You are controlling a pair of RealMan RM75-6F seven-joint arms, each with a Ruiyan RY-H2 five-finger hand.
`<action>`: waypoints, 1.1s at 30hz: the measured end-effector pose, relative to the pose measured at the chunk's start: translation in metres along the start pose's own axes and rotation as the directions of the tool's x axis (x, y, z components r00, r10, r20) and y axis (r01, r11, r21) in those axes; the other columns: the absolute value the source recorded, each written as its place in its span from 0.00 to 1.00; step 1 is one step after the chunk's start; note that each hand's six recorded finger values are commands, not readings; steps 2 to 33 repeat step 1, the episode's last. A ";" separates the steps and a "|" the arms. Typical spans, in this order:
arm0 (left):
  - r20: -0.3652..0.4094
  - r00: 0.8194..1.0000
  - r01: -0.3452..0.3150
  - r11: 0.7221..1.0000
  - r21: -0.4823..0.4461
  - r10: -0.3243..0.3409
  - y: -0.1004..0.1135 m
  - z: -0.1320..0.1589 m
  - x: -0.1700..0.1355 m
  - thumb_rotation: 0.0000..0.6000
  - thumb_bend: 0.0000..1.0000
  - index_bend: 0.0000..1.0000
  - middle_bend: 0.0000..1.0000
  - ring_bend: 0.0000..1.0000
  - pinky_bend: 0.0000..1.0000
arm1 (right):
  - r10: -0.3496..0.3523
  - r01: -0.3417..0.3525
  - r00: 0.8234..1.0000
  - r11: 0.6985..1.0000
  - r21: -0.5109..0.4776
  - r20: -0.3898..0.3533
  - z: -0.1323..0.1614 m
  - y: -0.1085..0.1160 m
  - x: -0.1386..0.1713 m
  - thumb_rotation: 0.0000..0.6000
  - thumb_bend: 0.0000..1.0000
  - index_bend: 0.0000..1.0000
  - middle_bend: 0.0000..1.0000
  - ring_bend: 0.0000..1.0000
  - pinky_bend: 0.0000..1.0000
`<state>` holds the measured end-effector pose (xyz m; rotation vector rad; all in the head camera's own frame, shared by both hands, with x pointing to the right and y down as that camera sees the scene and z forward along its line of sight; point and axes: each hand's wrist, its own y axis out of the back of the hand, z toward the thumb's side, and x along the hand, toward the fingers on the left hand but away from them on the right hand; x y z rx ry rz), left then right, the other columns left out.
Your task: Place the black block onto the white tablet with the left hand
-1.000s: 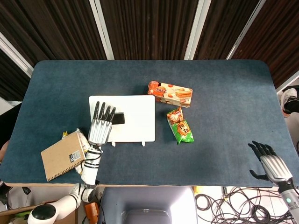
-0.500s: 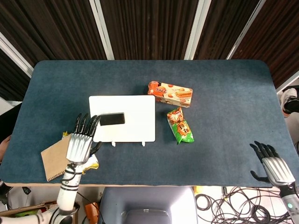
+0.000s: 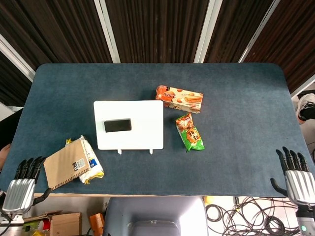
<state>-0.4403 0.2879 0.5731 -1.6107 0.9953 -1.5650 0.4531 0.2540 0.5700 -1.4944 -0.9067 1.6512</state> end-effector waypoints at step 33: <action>0.001 1.000 -0.005 1.000 -0.006 0.005 0.001 -0.001 -0.002 1.00 0.24 0.00 0.06 0.01 0.01 | 0.006 -0.006 1.000 1.000 -0.003 -0.001 0.000 -0.001 0.000 1.00 0.24 0.00 0.00 0.00 0.00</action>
